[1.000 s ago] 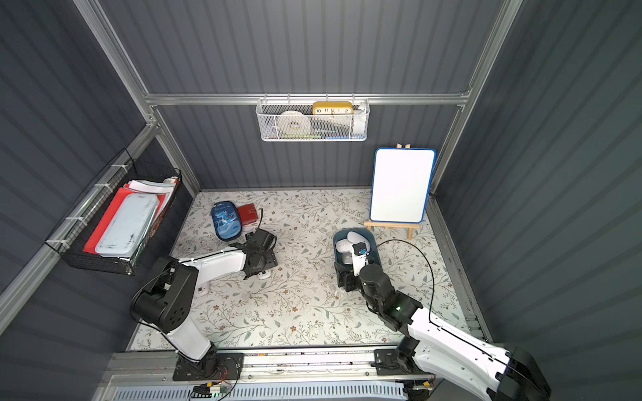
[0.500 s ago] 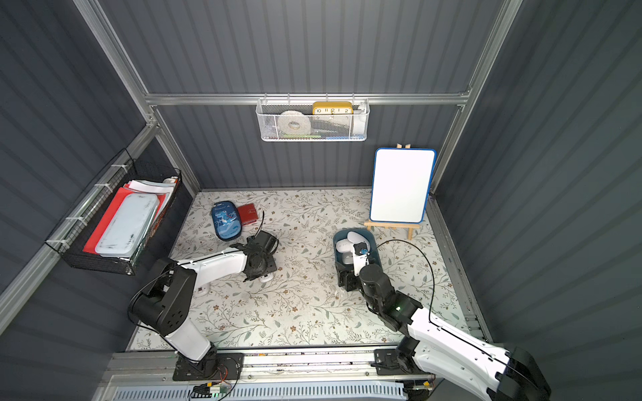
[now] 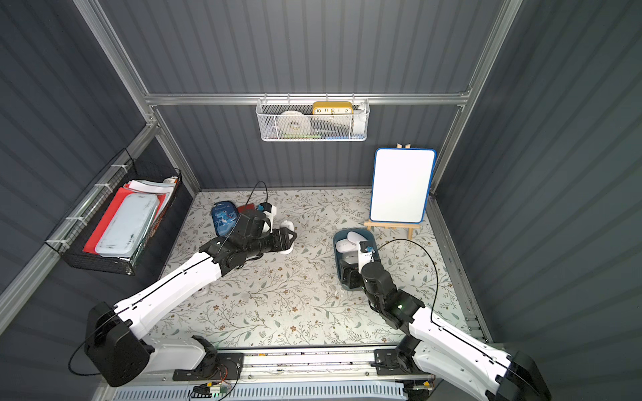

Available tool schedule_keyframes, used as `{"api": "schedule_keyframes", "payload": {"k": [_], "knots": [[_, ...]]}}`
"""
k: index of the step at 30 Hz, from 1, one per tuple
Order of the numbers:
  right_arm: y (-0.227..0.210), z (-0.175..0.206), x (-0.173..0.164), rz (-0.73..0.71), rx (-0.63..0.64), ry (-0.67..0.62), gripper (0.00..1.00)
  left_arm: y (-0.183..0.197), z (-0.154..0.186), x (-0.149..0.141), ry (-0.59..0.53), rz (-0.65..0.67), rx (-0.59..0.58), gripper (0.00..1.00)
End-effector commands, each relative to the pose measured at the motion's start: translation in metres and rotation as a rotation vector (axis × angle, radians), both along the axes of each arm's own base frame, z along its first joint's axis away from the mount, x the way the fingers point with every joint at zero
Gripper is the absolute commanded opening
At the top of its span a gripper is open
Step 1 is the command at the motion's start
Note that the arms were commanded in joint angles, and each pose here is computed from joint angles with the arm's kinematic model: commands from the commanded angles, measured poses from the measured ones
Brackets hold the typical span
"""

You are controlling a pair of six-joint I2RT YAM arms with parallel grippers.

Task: Put the mouse in the storage box
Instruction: Pick up the mouse from the center of the board.

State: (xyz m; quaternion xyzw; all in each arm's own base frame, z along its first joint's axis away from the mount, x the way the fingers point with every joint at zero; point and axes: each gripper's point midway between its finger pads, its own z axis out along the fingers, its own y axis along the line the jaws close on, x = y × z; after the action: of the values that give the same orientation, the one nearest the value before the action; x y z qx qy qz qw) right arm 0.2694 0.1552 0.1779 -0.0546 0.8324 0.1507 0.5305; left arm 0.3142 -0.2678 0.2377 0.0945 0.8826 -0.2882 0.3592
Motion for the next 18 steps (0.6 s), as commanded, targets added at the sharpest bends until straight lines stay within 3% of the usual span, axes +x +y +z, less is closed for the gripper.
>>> {"api": "schedule_keyframes", "payload": {"k": [1,9,18], "knots": [[0.010,0.025,-0.005,0.034,0.114,0.036,0.84,-0.017,0.026,-0.012,-0.126,-0.134,0.047,0.46],[0.030,0.094,-0.021,0.141,0.333,0.027,0.84,-0.043,0.079,-0.042,-0.384,-0.313,0.110,0.48],[0.063,0.152,-0.045,0.348,0.579,0.054,0.82,-0.050,0.082,-0.051,-0.580,-0.462,0.201,0.47]]}}
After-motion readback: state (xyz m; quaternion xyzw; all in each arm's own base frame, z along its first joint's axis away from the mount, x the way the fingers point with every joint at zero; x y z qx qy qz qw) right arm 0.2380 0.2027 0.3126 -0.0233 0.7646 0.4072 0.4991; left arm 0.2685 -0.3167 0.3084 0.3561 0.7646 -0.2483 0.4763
